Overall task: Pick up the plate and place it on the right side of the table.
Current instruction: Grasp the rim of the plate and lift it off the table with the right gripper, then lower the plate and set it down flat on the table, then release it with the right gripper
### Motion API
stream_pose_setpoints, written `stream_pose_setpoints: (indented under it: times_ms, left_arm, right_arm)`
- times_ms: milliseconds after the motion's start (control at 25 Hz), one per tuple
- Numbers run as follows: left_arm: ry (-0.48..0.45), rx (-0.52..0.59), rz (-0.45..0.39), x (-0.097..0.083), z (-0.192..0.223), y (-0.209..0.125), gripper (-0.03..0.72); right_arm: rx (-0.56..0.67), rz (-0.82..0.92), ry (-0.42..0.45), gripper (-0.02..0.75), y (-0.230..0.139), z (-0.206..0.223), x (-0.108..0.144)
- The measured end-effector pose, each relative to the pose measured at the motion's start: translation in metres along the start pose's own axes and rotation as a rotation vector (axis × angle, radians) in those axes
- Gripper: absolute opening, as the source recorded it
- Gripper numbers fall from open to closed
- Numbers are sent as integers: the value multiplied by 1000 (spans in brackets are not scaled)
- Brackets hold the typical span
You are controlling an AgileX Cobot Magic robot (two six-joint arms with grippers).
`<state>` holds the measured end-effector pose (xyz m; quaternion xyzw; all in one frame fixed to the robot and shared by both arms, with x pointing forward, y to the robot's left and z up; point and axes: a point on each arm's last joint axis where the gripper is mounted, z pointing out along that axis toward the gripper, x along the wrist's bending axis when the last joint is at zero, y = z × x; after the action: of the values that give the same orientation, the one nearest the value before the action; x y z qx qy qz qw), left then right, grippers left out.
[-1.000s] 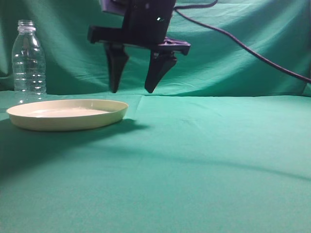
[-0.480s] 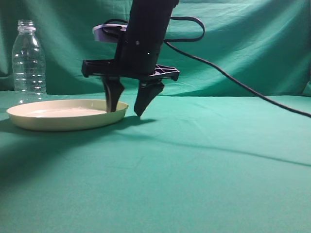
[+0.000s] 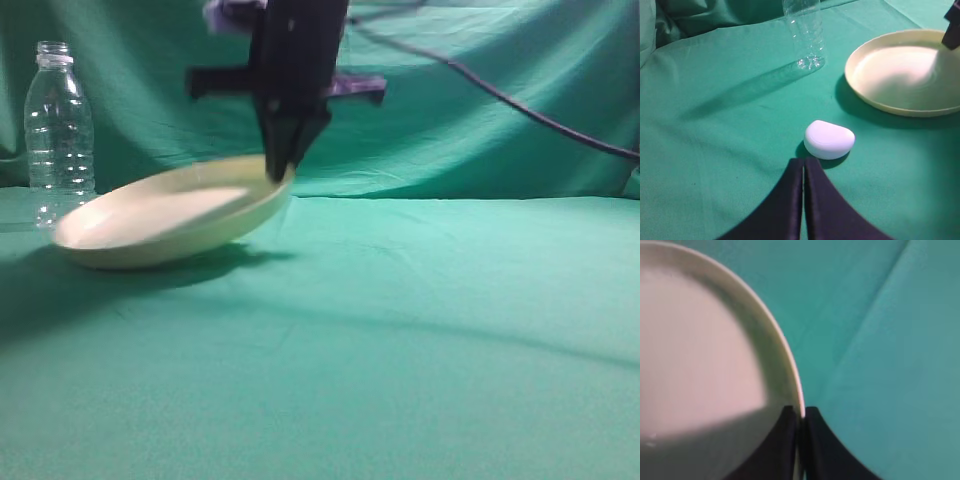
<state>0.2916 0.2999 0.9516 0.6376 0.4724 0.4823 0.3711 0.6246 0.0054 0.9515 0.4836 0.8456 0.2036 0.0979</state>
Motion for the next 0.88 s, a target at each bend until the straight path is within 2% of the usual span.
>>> stream_pose_setpoints:
  times_ms: [200,400,600,760,880]
  left_arm:
    - [0,0,0,0,0,0,0]
    - [0,0,0,0,0,0,0]
    - [0,0,0,0,0,0,0]
    - [0,0,0,0,0,0,0]
    - [0,0,0,0,0,0,0]
  right_arm:
    - [-70,-55,-115,0,17,-73,-12]
    - [-126,15,-177,0,18,-150,-48]
    - [-74,156,-267,0,-24,-178,-118]
    - [-30,271,-323,0,-75,-176,-166]
    - [1,367,-348,0,-109,-163,-191]
